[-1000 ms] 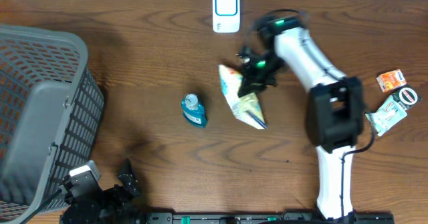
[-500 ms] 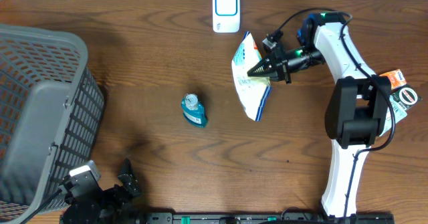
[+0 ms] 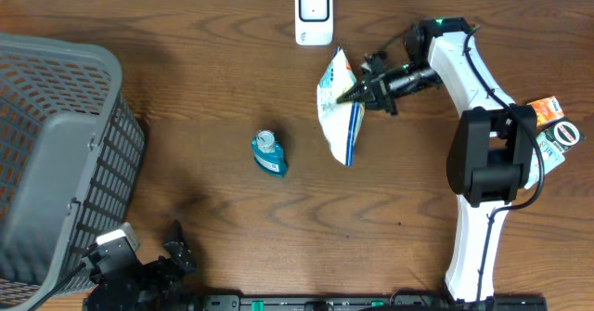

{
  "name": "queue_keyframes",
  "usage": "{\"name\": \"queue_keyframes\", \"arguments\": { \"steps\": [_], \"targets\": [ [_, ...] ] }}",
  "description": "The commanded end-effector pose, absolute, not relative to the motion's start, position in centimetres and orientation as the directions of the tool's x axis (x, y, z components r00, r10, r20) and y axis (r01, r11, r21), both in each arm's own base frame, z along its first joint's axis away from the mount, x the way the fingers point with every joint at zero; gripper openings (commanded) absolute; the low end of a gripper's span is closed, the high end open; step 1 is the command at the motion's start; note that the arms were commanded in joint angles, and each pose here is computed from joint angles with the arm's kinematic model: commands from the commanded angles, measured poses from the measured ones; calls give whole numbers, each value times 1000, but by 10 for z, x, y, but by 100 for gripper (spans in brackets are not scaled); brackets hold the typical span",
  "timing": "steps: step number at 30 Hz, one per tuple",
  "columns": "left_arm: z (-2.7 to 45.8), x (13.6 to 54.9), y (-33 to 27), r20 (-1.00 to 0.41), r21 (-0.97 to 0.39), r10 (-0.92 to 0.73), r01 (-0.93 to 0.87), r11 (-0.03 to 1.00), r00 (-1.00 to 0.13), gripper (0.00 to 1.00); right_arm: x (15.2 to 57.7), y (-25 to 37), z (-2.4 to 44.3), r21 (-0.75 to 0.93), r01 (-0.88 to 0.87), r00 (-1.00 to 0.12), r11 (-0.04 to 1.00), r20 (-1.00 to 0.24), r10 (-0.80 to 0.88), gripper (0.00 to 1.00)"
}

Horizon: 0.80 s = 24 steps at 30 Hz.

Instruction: Scan the item barcode

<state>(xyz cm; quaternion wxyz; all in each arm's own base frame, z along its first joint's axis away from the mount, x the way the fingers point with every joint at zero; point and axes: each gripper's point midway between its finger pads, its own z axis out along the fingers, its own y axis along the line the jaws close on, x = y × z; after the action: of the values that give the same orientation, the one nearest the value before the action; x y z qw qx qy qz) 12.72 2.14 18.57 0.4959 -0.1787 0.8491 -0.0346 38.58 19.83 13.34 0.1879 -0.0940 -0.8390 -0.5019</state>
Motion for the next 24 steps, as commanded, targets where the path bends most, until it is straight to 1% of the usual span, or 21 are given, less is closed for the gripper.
{"name": "queue_keyframes", "arguments": {
  "steps": [1, 3, 4, 6, 9, 11, 14, 16, 17, 18, 19, 21, 22, 24],
  "targets": [
    [189, 127, 20, -839, -228, -322, -253, 940, -439, 99, 380, 147, 87, 604, 92, -964, 792, 252, -80, 1],
    [189, 127, 21, -839, -228, -322, -253, 940, -439, 99, 379, 137, 79, 540, 49, -966, 840, 239, -97, 1],
    [189, 127, 21, -839, -228, -322, -253, 940, -439, 99, 380, 130, 78, 496, -8, -970, 868, 207, -127, 1],
    [189, 127, 21, -839, -228, -321, -253, 940, -439, 99, 384, 126, 82, 465, -36, -976, 885, 175, -131, 1],
    [189, 127, 21, -839, -228, -322, -253, 940, -439, 99, 392, 122, 94, 421, -85, -985, 903, 103, -141, 8],
    [189, 127, 20, -839, -228, -322, -253, 940, -439, 99, 397, 116, 104, 345, -101, -990, 933, 56, -128, 13],
    [189, 127, 21, -839, -228, -321, -253, 940, -439, 99, 401, 112, 115, 235, -106, -994, 966, 3, -109, 16],
    [189, 127, 21, -839, -228, -321, -253, 940, -439, 99, 402, 112, 119, 128, -115, -993, 985, -25, -112, 20],
    [189, 127, 21, -839, -228, -321, -253, 940, -439, 99, 402, 108, 120, 58, -97, -995, 994, -34, -95, 43],
    [189, 127, 20, -839, -228, -322, -253, 940, -439, 99, 402, 104, 119, -8, -78, -996, 997, -42, -78, 60],
    [189, 127, 21, -839, -228, -322, -253, 940, -439, 99, 402, 99, 119, -95, -60, -996, 994, -53, -66, 71],
    [189, 127, 21, -839, -228, -321, -253, 940, -439, 99, 399, 95, 117, -193, -30, -997, 981, -60, -43, 73],
    [189, 127, 21, -839, -228, -321, -253, 940, -439, 99, 395, 98, 115, -208, -22, -998, 978, -52, -34, 76],
    [189, 127, 21, -839, -228, -321, -253, 940, -439, 99, 386, 104, 106, -204, -11, -999, 979, -28, -17, 76]
  ]
}}
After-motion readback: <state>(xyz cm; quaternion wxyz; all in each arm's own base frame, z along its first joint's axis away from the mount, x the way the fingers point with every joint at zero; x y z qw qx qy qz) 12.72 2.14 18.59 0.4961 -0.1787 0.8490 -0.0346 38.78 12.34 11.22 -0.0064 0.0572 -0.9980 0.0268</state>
